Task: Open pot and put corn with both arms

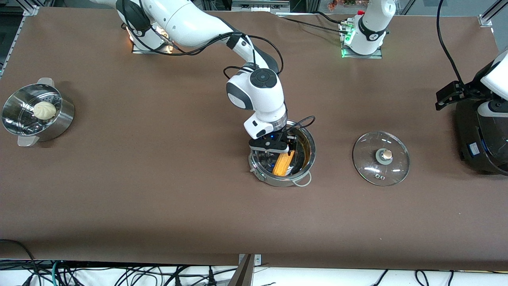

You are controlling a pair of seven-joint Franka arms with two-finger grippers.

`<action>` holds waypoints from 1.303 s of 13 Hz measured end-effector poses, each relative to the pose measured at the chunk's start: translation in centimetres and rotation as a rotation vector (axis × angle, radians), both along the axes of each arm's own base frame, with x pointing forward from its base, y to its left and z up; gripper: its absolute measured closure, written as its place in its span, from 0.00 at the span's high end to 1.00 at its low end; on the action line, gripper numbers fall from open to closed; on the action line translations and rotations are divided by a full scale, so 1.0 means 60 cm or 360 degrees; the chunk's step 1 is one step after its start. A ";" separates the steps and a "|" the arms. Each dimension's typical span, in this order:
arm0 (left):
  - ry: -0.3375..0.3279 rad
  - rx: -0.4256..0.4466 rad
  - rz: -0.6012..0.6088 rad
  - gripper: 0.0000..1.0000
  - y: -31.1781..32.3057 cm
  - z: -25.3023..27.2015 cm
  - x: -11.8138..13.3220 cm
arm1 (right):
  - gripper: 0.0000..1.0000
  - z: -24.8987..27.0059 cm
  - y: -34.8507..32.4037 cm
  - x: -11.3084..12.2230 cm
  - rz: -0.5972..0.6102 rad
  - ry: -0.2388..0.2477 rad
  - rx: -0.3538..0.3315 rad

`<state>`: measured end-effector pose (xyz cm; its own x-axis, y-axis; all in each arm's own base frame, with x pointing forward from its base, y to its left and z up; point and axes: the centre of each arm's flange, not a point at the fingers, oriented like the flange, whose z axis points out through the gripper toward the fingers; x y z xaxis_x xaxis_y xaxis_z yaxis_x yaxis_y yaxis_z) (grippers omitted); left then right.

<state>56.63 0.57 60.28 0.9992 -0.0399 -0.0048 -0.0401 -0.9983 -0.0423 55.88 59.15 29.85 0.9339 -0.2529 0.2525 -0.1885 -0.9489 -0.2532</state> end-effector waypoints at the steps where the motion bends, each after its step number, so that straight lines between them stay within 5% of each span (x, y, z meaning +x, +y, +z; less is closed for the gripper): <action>1: 0.0000 0.0000 0.0000 1.00 0.000 0.000 0.000 | 0.79 -0.003 -0.002 -0.001 -0.0005 0.0024 -0.0032; 4: 0.0000 0.0000 0.0000 1.00 0.000 0.000 0.000 | 0.93 0.016 -0.014 -0.002 0.0006 0.0089 -0.0160; 9: 0.0001 0.0000 0.0000 1.00 0.000 -0.001 0.000 | 0.99 0.170 -0.086 0.024 0.0284 0.0096 -0.0387; 17: 0.0002 0.0000 -0.0001 1.00 -0.001 -0.001 0.000 | 1.00 0.223 -0.243 0.133 0.0351 0.0105 -0.0467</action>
<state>56.63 0.54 60.23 0.9992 -0.0405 -0.0059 -0.0407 -0.9983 -0.0422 63.85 44.55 43.20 0.9747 0.0303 0.2216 0.0216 -0.9989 0.0414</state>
